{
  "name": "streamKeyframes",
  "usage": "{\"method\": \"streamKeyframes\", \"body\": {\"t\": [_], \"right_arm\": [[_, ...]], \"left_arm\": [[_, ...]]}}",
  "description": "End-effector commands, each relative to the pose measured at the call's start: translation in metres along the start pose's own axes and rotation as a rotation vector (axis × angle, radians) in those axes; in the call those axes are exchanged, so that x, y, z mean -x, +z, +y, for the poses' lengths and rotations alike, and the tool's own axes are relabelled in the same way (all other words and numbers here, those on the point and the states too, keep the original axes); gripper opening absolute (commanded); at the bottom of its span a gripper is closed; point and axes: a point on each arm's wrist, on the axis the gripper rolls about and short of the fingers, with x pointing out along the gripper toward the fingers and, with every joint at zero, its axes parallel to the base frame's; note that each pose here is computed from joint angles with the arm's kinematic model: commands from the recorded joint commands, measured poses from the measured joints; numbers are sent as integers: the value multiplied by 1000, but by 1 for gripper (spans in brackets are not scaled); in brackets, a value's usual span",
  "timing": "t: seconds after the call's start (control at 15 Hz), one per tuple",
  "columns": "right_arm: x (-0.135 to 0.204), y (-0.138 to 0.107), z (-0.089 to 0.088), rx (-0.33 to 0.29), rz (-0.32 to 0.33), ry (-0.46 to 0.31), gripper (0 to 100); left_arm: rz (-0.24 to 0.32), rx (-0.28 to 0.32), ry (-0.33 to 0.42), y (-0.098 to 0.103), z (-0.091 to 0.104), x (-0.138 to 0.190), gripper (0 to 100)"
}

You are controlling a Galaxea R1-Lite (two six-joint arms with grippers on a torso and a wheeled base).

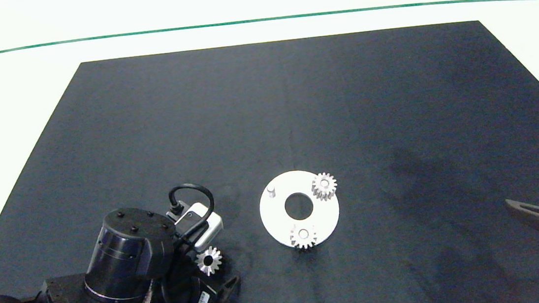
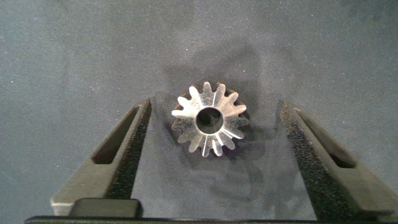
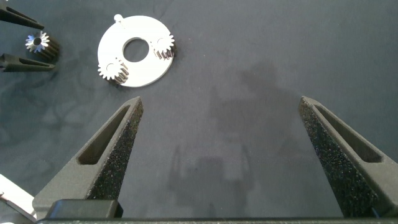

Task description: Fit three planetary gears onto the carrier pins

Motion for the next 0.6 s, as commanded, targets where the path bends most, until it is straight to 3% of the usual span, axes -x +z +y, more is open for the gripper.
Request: {"method": "streamKeyframes", "body": {"t": [0.07,0.6], "right_arm": [[-2,0,1,3,6,-1,100],[-1,0,0,2,2,-2,100]], "left_arm": [[-12,1,4,2,0,1,77],[-13,29,7,3,1,1,62]]}}
